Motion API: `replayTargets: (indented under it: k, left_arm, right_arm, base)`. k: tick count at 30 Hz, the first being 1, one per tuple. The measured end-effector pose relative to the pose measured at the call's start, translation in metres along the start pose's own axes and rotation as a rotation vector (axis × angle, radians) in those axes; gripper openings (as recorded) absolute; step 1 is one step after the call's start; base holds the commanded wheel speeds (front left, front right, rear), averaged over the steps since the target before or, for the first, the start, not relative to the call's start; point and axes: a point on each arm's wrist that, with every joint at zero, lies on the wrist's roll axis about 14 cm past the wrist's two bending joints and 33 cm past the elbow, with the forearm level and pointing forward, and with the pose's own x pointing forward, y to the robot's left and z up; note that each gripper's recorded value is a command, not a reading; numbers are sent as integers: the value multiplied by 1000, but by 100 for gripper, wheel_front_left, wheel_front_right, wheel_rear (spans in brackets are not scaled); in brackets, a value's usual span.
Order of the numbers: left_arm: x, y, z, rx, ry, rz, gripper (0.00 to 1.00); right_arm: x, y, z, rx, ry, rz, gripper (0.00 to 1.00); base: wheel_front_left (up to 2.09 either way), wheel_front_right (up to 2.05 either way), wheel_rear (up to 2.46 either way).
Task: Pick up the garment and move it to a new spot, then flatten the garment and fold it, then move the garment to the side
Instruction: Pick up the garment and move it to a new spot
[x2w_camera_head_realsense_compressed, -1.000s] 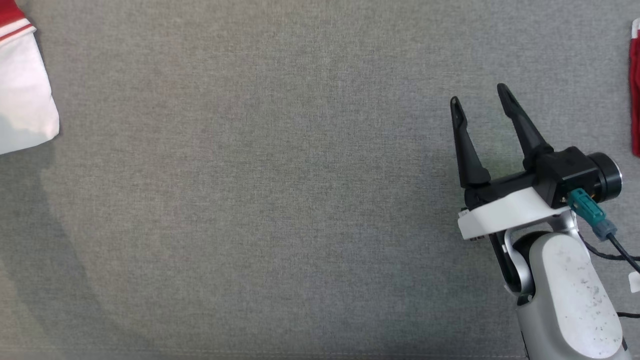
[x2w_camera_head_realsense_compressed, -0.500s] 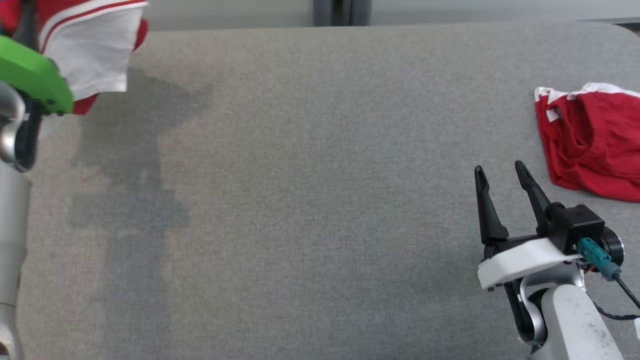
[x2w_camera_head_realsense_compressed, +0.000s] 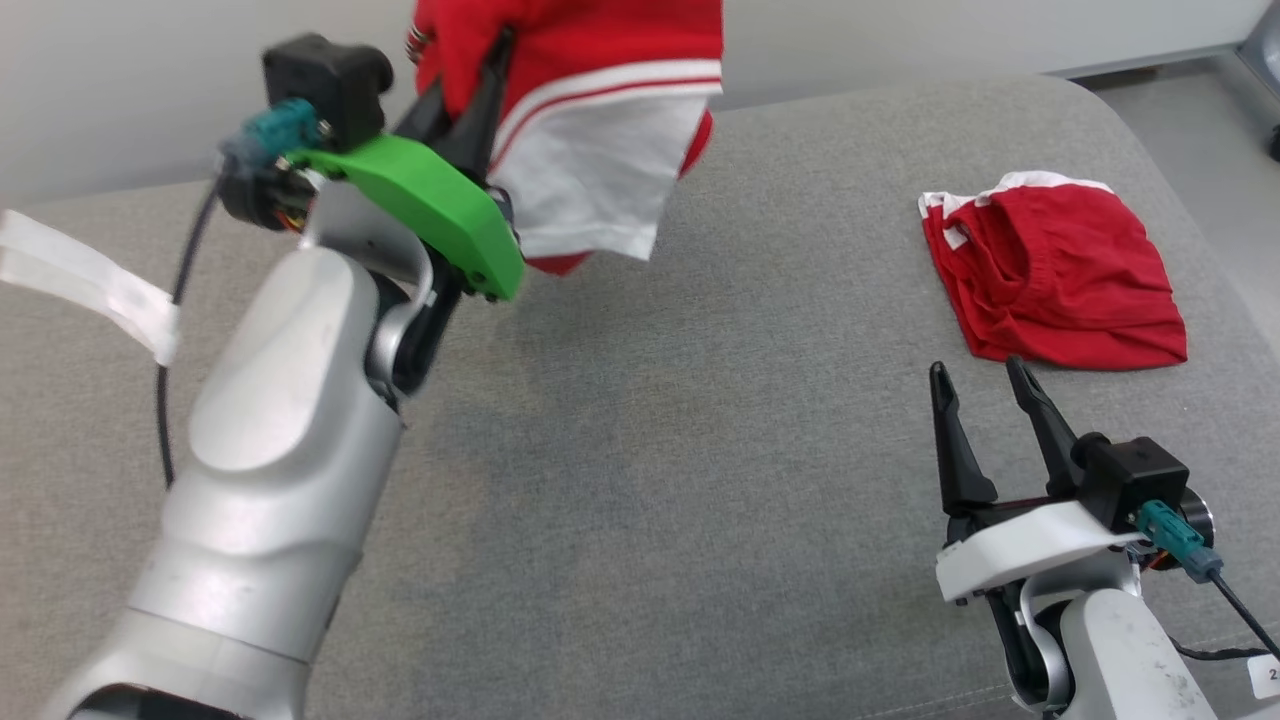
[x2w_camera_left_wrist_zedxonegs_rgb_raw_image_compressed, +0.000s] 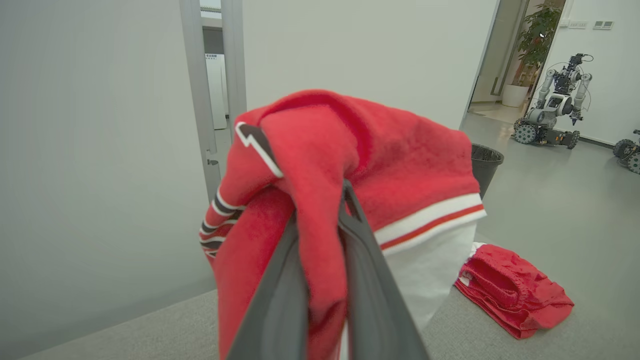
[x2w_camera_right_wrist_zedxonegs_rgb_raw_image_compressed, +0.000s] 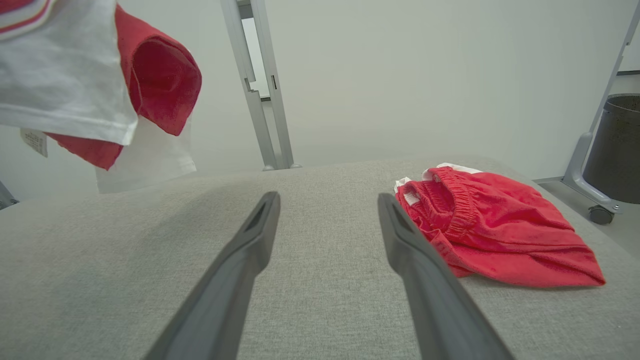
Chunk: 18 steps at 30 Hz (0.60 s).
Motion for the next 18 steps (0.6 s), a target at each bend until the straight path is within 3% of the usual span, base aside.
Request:
replayTargets:
  k: [6,10,11,12,14,15,18]
  left_arm:
    - [-14,-2,-113,-116,206,51,0]
    - [-33,9,-179,-137,351,112,0]
    - [-36,11,-188,-138,371,120,18]
    - [-39,13,-197,-144,389,130,25]
    - [-42,15,-210,-153,408,143,78]
    - [-44,16,-216,-156,419,146,100]
    - [-47,17,-222,-167,423,155,100]
  right_arm:
    - [9,2,-18,18,40,5,100]
    - [13,0,-30,21,68,3,100]
    - [13,-1,-32,20,74,-2,100]
    - [13,-4,-34,18,80,-10,100]
    - [11,-9,-39,15,94,-23,100]
    - [10,-11,-42,14,103,-31,100]
    - [9,-15,-46,12,114,-42,100]
  base:
    - [0,0,0]
    - [0,0,0]
    - [0,0,0]
    - [0,0,0]
    - [0,0,0]
    - [0,0,0]
    - [0,0,0]
